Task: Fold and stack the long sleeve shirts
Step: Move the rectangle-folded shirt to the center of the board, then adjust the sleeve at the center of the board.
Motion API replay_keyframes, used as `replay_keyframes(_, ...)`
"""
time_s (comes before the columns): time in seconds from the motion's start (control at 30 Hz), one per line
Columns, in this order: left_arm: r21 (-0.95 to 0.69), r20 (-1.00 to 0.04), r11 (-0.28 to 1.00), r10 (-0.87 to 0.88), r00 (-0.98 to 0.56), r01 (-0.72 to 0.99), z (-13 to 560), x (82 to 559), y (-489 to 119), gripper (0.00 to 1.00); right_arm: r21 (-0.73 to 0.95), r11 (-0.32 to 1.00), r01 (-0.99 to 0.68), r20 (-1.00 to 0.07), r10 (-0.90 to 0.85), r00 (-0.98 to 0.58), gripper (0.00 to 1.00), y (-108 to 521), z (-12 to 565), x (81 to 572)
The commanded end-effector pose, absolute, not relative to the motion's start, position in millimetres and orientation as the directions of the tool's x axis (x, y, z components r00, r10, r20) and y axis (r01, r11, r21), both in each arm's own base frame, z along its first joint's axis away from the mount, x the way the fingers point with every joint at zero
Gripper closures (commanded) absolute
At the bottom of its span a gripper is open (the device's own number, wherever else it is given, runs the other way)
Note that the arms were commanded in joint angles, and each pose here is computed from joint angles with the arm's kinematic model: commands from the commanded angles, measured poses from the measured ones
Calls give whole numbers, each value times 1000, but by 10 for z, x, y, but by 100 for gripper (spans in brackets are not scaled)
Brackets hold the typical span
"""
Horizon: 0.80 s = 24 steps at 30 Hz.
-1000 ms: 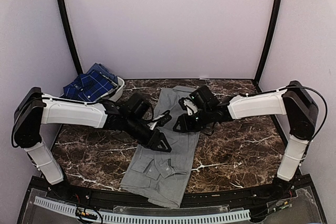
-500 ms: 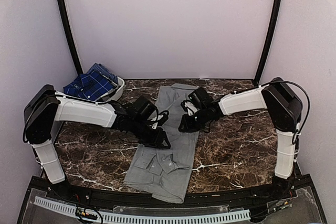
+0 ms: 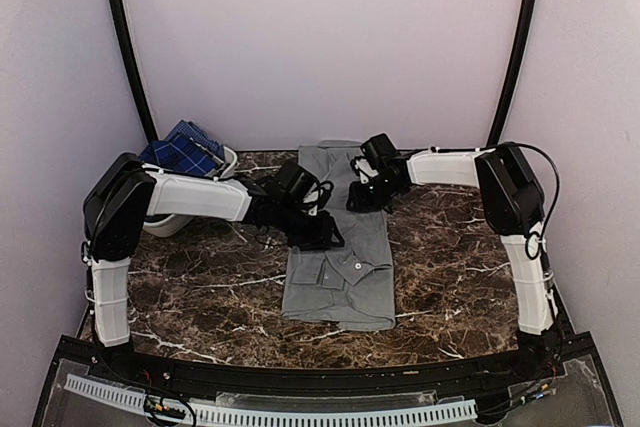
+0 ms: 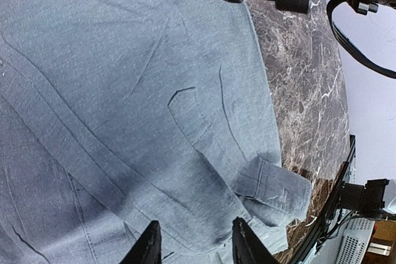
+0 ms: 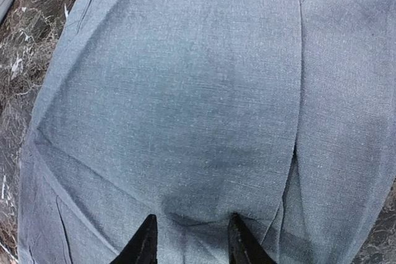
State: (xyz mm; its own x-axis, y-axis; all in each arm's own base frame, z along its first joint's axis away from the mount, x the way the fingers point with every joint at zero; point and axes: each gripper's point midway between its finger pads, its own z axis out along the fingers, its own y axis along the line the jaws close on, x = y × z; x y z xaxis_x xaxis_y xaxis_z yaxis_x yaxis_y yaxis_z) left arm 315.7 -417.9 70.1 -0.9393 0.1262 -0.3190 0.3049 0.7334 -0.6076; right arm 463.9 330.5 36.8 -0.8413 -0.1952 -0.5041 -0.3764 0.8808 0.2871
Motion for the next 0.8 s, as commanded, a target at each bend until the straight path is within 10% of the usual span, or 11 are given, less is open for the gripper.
replay_keyframes(0.0, -626, -302, 726, 111, -947, 285, 836, 3150, -4219, 60, 269, 874, -405, -518, -224, -826, 59, 3317, 652, 4583)
replay_keyframes(0.77, -797, -142, 599, -54, -988, 82, 945, 2917, -4246, 48, 523, 738, -426, -501, -138, -854, 17, 3014, 1290, 2333)
